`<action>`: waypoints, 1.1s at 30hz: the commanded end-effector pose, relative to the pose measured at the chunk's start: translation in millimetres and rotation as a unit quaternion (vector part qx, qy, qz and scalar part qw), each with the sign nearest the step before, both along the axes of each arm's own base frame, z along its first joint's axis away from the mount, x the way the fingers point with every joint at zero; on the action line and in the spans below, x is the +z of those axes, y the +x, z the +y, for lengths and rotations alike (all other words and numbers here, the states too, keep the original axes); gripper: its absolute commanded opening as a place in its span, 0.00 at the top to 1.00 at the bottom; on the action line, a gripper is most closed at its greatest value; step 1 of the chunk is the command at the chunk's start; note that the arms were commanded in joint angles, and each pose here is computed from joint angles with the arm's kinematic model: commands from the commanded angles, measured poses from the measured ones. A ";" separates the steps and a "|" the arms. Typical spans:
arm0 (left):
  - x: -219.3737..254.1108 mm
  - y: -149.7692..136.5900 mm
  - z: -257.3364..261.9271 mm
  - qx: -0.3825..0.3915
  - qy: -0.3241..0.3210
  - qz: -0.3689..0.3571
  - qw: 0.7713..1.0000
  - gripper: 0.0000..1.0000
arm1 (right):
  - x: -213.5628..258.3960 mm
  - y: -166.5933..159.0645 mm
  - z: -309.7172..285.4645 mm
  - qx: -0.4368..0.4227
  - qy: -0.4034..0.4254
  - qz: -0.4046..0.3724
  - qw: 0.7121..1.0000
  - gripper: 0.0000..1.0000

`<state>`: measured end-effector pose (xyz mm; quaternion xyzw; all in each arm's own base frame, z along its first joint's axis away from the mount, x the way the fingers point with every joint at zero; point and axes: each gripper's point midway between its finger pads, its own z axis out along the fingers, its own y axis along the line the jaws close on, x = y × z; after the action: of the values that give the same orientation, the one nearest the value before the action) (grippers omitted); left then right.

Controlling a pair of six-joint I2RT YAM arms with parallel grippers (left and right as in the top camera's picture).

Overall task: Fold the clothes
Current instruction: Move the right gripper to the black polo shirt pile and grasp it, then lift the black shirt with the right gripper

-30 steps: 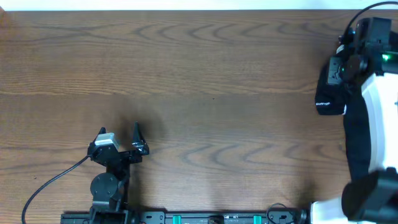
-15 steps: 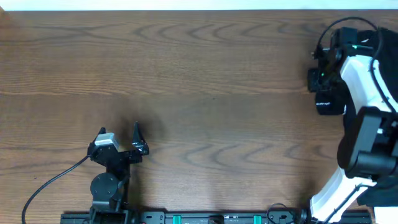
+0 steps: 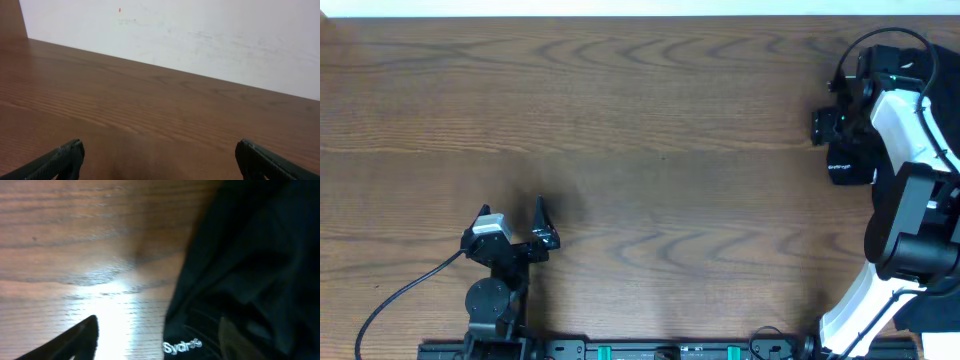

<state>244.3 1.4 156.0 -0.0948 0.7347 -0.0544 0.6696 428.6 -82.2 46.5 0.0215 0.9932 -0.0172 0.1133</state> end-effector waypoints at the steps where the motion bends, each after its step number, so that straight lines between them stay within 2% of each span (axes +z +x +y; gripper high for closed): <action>1: -17.7 -0.7 1.0 0.003 0.010 0.026 1.000 0.02 | -4.2 7.5 9.6 0.008 0.038 -0.008 0.999 0.41; 3: -17.7 -0.7 1.0 0.003 0.010 0.026 1.000 0.02 | -5.8 8.1 9.9 0.008 0.039 -0.008 0.999 0.53; 9: -17.7 -0.7 1.0 0.003 0.010 0.026 1.000 0.02 | -14.0 5.3 9.7 0.007 0.038 -0.005 0.999 0.71; 14: -17.7 -0.7 1.0 0.003 0.010 0.026 1.000 0.02 | -30.9 -6.6 2.7 0.000 0.016 0.011 1.000 0.77; 21: -17.7 -0.7 1.0 0.003 0.010 0.026 1.000 0.02 | -43.4 -27.3 -25.8 -0.049 -0.038 0.041 0.997 0.72; 24: -17.7 -0.7 1.0 0.003 0.010 0.026 1.000 0.02 | -44.4 -33.8 -41.9 -0.087 -0.053 0.045 0.994 0.77; 28: -17.7 -0.7 1.0 0.003 0.010 0.026 1.000 0.02 | -43.7 -37.0 -51.4 -0.100 -0.051 0.045 0.993 0.78; 30: -17.7 -0.7 1.0 0.003 0.010 0.026 1.000 0.02 | -43.9 -37.7 -52.4 -0.102 -0.047 0.045 0.993 0.74; 33: -17.7 -0.7 1.0 0.003 0.010 0.026 1.000 0.02 | -44.3 -39.0 -51.5 -0.105 -0.043 0.047 0.992 0.61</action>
<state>244.3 1.5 156.0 -0.0949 0.7347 -0.0542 0.6696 393.6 -130.8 5.1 0.1097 0.9890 -0.0681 0.0718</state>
